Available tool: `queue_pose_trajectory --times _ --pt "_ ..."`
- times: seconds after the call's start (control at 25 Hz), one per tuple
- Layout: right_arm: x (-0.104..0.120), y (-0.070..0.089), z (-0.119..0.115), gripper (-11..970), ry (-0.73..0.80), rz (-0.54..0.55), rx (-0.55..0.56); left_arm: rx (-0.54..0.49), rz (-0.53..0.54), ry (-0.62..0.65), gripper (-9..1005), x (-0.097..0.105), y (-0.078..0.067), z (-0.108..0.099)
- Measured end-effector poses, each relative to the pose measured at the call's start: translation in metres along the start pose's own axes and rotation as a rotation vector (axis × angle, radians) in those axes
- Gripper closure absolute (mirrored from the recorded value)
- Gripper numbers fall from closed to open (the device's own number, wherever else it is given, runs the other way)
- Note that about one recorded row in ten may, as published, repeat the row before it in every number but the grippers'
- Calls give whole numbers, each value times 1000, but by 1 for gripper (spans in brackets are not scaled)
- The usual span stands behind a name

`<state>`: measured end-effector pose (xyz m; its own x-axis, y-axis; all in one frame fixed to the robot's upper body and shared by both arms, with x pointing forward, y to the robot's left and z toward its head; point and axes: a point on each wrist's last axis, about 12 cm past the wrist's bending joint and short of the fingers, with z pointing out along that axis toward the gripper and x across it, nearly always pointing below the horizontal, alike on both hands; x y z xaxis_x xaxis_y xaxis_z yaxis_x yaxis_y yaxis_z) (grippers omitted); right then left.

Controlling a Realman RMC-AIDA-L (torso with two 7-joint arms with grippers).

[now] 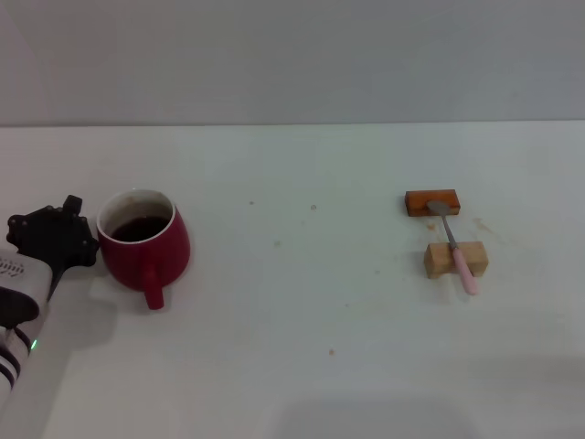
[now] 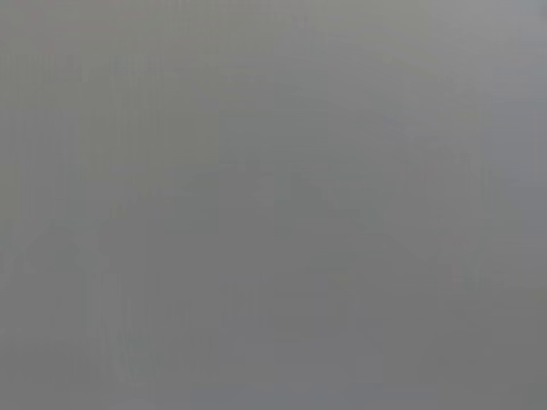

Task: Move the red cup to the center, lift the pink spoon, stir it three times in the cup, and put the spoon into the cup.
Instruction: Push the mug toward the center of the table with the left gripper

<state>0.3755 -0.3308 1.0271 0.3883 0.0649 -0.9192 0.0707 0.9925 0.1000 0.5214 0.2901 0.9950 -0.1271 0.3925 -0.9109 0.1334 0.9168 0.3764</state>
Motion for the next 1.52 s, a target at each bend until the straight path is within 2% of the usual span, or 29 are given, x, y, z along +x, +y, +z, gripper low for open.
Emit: queue_pose_trajectory --times 0.16,0.32,0.68,0.8,1.52 --pt "-1 0 -1 198 -6 -1 0 23 19 10 998 -1 -1 5" --pt "-1 0 -2 198 -6 -2 1 86 63 0 998 -5 -9 8" --pt "-1 0 0 198 -11 -1 -1 133 93 -19 999 -9 -17 12" --pt "-1 0 1 198 -12 -2 0 194 121 -50 999 -17 -28 16" --pt "-2 -1 0 199 -11 -4 4 304 143 -100 995 -29 -52 17"
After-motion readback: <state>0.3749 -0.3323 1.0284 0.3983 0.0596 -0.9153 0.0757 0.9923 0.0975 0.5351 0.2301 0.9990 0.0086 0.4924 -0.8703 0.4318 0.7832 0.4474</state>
